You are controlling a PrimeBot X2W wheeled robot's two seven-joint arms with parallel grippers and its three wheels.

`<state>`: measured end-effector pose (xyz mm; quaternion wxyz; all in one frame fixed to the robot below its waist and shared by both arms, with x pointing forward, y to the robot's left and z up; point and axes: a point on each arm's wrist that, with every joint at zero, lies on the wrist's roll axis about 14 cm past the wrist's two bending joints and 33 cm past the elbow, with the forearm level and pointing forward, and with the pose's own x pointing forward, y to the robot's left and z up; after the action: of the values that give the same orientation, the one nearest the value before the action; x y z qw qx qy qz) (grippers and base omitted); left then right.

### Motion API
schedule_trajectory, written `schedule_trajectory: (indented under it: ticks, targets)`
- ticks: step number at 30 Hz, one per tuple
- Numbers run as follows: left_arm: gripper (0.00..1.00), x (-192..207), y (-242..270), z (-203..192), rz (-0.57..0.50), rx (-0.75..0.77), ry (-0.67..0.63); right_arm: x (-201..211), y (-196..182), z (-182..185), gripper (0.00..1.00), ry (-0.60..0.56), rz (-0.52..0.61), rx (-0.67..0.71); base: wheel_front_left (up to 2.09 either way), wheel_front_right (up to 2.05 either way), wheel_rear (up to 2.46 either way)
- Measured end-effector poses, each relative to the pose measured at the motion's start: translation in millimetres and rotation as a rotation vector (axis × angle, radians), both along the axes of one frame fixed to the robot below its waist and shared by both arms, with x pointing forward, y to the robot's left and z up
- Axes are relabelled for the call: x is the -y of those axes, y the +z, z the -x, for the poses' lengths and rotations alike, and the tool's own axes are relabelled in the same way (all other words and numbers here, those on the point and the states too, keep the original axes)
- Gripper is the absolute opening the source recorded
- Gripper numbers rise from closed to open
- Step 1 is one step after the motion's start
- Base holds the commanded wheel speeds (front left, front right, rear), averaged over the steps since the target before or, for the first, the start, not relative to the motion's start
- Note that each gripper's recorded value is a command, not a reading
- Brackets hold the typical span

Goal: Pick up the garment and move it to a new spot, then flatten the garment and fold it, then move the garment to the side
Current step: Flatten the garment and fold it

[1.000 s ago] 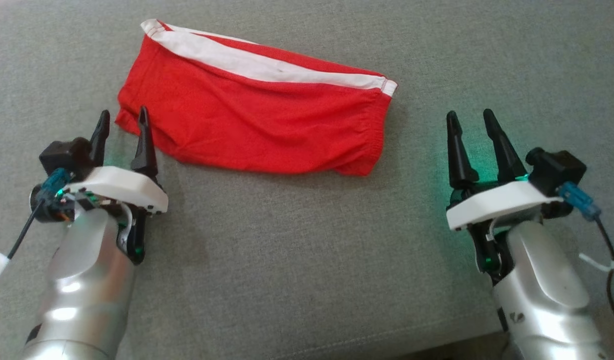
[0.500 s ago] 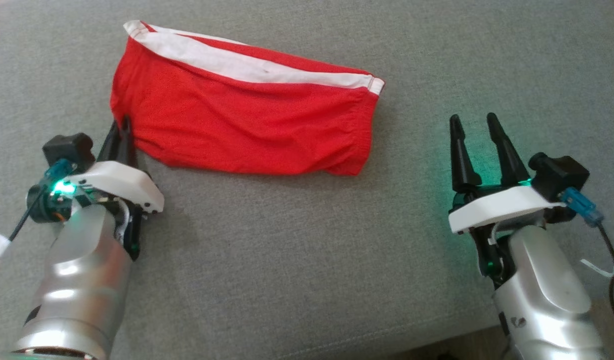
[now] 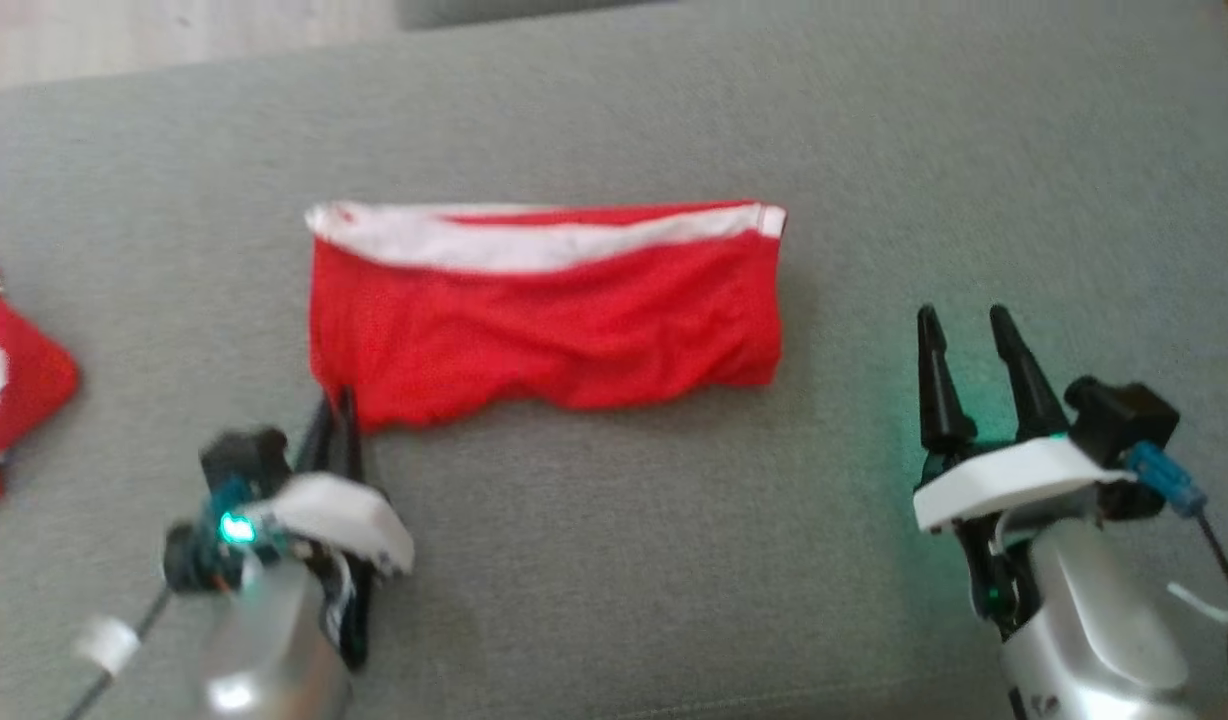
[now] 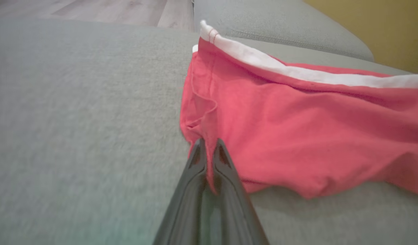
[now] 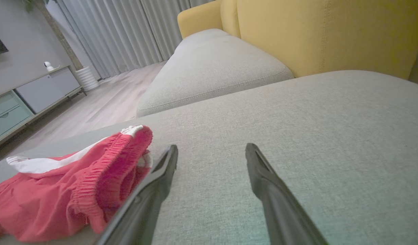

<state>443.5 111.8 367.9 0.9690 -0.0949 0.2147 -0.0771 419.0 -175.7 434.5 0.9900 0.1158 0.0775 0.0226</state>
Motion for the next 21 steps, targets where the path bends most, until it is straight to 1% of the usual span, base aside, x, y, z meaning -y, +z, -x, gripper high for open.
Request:
schedule_trajectory:
  ticks: [4,7,8,9,16,18,21]
  targets:
    - [0.0,-9,1,29,0.0,0.007,0.039,-16,2,3,1.0,0.048,0.015,0.005,0.0,0.0,0.0]
    - [0.0,-19,4,41,-0.009,0.022,0.066,-29,3,3,1.0,0.085,0.016,0.009,0.0,0.0,0.0]
    - [0.62,-21,8,41,-0.014,0.037,0.072,-33,3,2,1.0,0.097,0.016,0.01,0.0,0.0,0.0]
    - [1.0,-23,12,41,-0.019,0.052,0.077,-38,3,2,1.0,0.112,0.016,0.011,0.0,0.0,0.0]
    - [1.0,-30,37,30,-0.028,0.15,0.095,-89,16,-10,1.0,0.261,-0.002,0.055,0.0,0.0,0.0]
    - [1.0,-31,36,33,-0.027,0.149,0.097,-100,21,-17,1.0,0.292,0.001,0.07,0.0,0.0,0.0]
    - [1.0,-31,29,40,-0.022,0.128,0.098,-108,13,-26,1.0,0.326,0.04,0.051,0.0,0.0,0.0]
